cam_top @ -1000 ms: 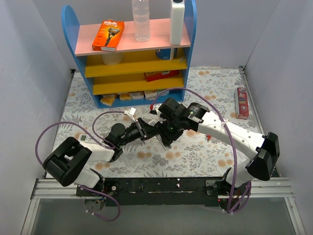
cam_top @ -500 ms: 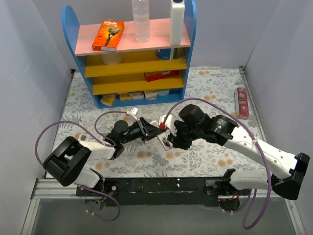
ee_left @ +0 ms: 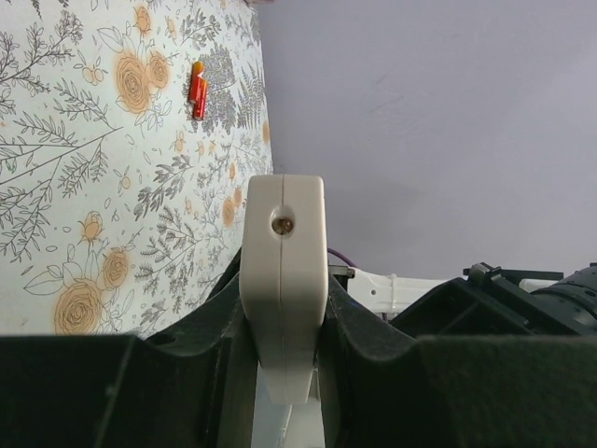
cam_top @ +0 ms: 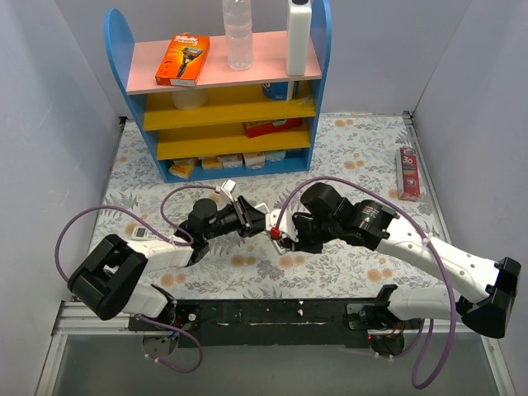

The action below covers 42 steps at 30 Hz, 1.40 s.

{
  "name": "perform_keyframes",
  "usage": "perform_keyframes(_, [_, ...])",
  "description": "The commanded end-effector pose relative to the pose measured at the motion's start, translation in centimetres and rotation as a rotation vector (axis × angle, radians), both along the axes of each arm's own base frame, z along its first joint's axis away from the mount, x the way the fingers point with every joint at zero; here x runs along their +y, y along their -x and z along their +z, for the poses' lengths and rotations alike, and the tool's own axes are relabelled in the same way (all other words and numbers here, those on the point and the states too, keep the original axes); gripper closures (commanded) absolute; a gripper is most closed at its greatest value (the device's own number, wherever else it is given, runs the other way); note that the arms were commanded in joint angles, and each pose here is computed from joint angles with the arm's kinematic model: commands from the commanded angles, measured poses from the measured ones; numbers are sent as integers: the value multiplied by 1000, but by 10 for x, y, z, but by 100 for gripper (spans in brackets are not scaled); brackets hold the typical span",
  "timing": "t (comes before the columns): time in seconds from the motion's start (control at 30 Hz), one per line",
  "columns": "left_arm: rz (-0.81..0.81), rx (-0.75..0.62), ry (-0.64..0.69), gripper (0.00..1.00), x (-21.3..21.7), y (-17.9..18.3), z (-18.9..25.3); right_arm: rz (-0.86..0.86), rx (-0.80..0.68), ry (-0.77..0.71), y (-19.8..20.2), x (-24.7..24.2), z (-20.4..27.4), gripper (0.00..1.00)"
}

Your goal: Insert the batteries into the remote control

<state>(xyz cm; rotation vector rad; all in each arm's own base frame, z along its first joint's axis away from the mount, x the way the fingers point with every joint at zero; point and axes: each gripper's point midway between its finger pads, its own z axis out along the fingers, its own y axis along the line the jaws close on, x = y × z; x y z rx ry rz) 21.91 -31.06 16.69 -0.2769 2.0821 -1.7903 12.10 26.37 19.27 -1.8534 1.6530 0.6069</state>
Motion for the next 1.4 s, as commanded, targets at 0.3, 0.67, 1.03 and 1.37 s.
perform_keyframes(0.3, [-19, -55, 57, 100, -1, 2, 35, 60, -15, -36, 4, 15, 1, 76])
perform_keyframes(0.67, [-36, -66, 73, 100, -2, 4, 41, 28, -55, -22, -8, 19, -6, 77])
perform_keyframes(1.03, [-53, -83, 86, 100, -5, 4, 46, 8, -67, -24, -14, 25, -12, 81])
perform_keyframes(1.37, [-71, -145, 129, 100, -5, 7, 61, -37, -56, -35, -20, 31, -15, 89])
